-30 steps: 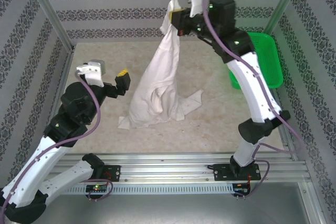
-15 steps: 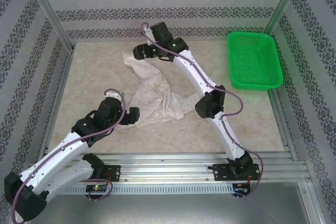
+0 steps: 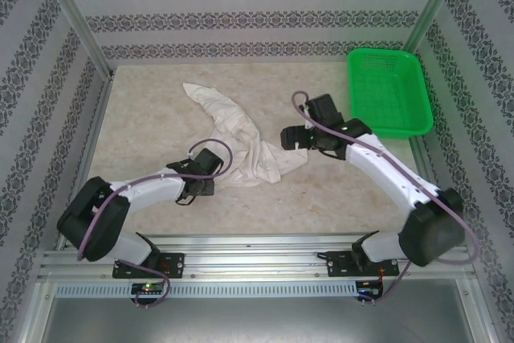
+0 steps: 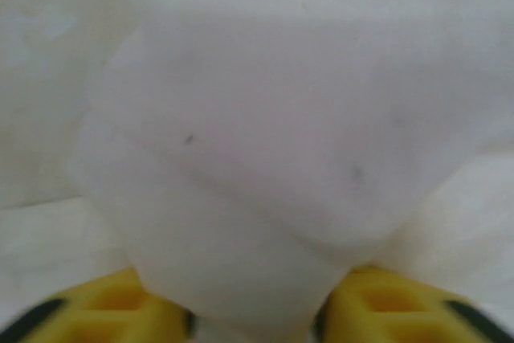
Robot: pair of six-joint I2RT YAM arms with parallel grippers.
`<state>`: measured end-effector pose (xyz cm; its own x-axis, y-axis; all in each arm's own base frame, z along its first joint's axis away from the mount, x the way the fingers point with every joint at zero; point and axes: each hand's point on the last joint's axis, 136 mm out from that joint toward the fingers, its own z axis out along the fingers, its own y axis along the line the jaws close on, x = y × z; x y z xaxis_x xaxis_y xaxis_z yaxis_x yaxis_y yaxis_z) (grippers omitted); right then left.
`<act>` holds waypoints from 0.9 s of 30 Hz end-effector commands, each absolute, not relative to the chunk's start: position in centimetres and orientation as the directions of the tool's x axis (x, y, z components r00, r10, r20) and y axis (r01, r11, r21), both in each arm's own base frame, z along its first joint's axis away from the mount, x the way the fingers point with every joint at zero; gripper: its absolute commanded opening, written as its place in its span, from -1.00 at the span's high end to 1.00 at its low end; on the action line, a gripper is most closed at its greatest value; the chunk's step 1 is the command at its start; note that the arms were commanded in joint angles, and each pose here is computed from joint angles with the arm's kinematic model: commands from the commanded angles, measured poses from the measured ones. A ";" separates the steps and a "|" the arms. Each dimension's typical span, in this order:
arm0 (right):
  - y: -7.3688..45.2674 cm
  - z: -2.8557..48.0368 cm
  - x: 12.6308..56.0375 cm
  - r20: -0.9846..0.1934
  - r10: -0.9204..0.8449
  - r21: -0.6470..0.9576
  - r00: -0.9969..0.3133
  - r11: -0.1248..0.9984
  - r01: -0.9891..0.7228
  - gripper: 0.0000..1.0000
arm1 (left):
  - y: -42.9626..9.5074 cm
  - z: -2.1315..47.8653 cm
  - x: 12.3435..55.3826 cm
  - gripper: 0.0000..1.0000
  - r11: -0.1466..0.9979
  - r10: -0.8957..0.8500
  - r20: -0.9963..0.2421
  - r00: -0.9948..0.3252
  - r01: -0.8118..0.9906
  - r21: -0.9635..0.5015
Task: Fold and stack the t-shirts
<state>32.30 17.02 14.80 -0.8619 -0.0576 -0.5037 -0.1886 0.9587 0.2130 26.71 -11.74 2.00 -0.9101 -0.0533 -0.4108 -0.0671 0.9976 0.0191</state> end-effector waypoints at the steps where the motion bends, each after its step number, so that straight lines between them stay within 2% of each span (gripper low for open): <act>1: 18.8 10.1 30.9 -0.409 -0.035 0.297 -0.912 0.940 -0.169 -0.78 | -12.7 4.1 29.4 0.95 0.996 -0.084 -0.481 -0.872 -0.053 -0.078; 2: 19.8 9.4 30.5 -0.392 -0.050 0.319 -0.919 0.929 -0.186 -0.75 | -13.0 5.3 29.6 1.00 0.993 -0.096 -0.502 -0.860 -0.047 -0.109; 6: 23.4 6.9 28.8 -0.348 -0.122 0.353 -0.930 0.901 -0.251 -0.60 | -14.6 14.5 29.7 1.00 0.959 -0.165 -0.614 -0.772 0.020 -0.283; 10: 26.1 6.2 28.2 -0.347 -0.086 0.433 -0.934 0.868 -0.242 -0.50 | -13.6 21.7 28.8 1.00 0.939 -0.214 -0.702 -0.680 0.055 -0.339; 11: 26.3 5.8 28.4 -0.340 -0.089 0.425 -0.936 0.873 -0.238 -0.43 | -13.4 22.4 28.7 1.00 0.939 -0.209 -0.705 -0.678 0.062 -0.338; 15: 26.7 3.1 29.5 -0.260 -0.093 0.374 -0.961 0.908 -0.189 0.06 | -12.9 23.2 29.0 1.00 0.937 -0.218 -0.708 -0.671 0.059 -0.345; 18: 28.4 3.3 30.4 -0.271 -0.042 0.463 -0.962 0.870 -0.169 0.23 | -12.7 22.6 29.3 1.00 0.930 -0.237 -0.700 -0.674 0.051 -0.365; 21: 30.8 6.3 30.3 -0.323 -0.006 0.579 -0.946 0.789 -0.203 0.19 | -12.6 21.4 29.4 1.00 0.924 -0.251 -0.679 -0.690 0.037 -0.380; 25: 30.5 9.1 28.4 -0.373 -0.040 0.544 -0.927 0.800 -0.253 -0.04 | -9.3 18.7 28.8 1.00 0.959 -0.248 -0.665 -0.704 -0.083 -0.270; 27: 31.9 9.9 27.2 -0.368 -0.096 0.548 -0.925 0.781 -0.299 -0.09 | -8.0 16.6 28.6 1.00 0.959 -0.272 -0.635 -0.723 -0.145 -0.244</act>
<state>28.54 30.41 7.79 -0.9346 -0.0572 -0.3512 -0.2464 0.8161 0.5228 29.25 -10.42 18.79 -0.7061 -0.2655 -0.6564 -0.0606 0.9463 -0.3175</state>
